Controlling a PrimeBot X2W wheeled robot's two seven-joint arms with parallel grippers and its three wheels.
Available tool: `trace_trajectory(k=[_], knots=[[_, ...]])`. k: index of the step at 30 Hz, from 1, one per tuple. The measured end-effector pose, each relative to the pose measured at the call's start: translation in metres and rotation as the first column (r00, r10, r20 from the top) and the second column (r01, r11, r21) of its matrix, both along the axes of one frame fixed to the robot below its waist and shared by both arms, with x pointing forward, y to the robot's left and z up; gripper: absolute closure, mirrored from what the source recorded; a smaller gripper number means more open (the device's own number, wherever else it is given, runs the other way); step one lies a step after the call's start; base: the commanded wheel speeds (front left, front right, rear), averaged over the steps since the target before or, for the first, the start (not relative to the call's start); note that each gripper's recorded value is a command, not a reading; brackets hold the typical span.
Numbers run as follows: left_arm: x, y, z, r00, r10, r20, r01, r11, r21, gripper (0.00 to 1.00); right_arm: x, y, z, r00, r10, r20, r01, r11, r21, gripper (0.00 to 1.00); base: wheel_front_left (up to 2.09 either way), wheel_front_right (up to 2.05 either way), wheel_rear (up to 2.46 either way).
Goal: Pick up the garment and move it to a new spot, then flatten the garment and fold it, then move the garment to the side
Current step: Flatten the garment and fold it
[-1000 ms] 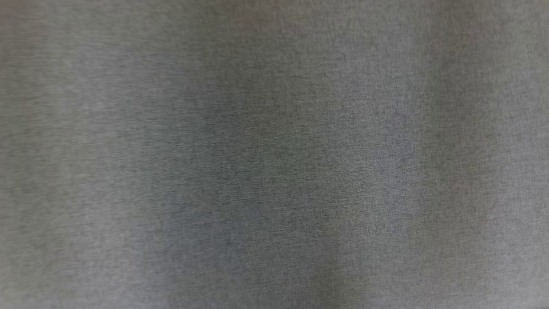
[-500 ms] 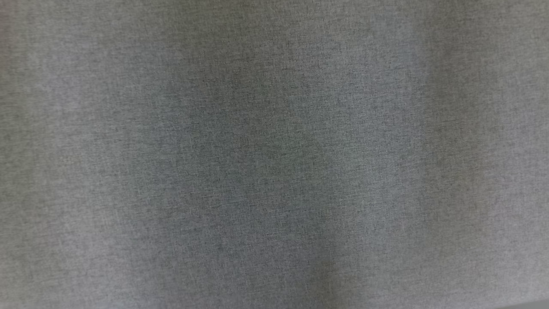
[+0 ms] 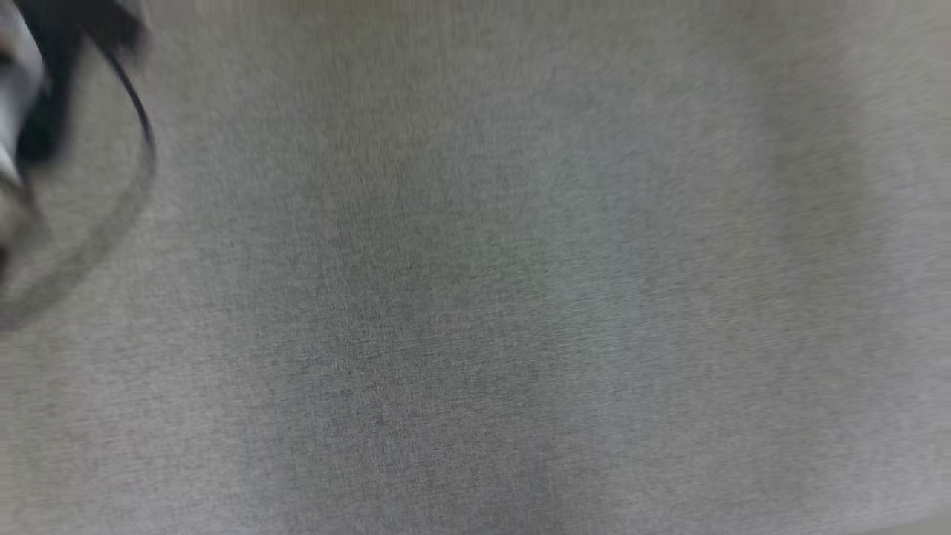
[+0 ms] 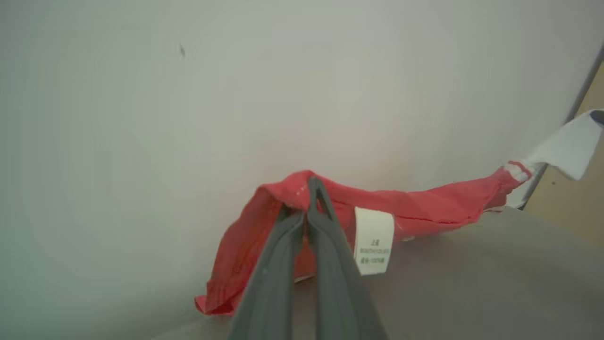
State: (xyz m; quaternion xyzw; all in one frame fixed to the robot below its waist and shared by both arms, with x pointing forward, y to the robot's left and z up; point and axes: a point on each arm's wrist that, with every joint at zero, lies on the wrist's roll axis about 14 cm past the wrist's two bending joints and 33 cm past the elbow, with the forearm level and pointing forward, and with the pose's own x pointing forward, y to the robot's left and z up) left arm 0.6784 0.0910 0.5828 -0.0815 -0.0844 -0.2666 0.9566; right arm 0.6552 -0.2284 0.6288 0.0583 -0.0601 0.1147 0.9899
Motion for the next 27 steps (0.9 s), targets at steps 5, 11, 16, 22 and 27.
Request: trace_trajectory(k=[5,11,16,22,27], knots=[[-0.068,0.01,-0.033,0.995,0.025,-0.096,-0.027,0.999,-0.017,1.0,-0.088,-0.024,-0.048,0.994,-0.003,-0.108,0.008,0.999,0.046,1.0,0.0,0.0,0.0],[-0.143,0.021,-0.062,0.977,0.058,-0.203,-0.06,0.998,-0.005,1.0,-0.175,-0.028,-0.088,0.969,-0.027,-0.244,0.052,0.994,0.094,1.0,0.0,0.0,0.0],[-0.194,0.03,-0.088,0.948,0.107,-0.298,-0.109,0.994,0.012,1.0,-0.236,-0.023,-0.111,0.942,-0.066,-0.33,0.113,0.986,0.126,1.0,0.0,0.0,0.0],[-0.239,0.041,-0.115,0.908,0.167,-0.384,-0.173,0.985,0.018,1.0,-0.298,-0.021,-0.138,0.892,-0.118,-0.436,0.189,0.974,0.123,1.0,0.0,0.0,0.0],[-0.273,0.047,-0.133,0.877,0.203,-0.435,-0.211,0.977,0.03,1.0,-0.341,-0.01,-0.162,0.841,-0.123,-0.527,0.236,0.96,0.152,1.0,0.0,0.0,0.0]])
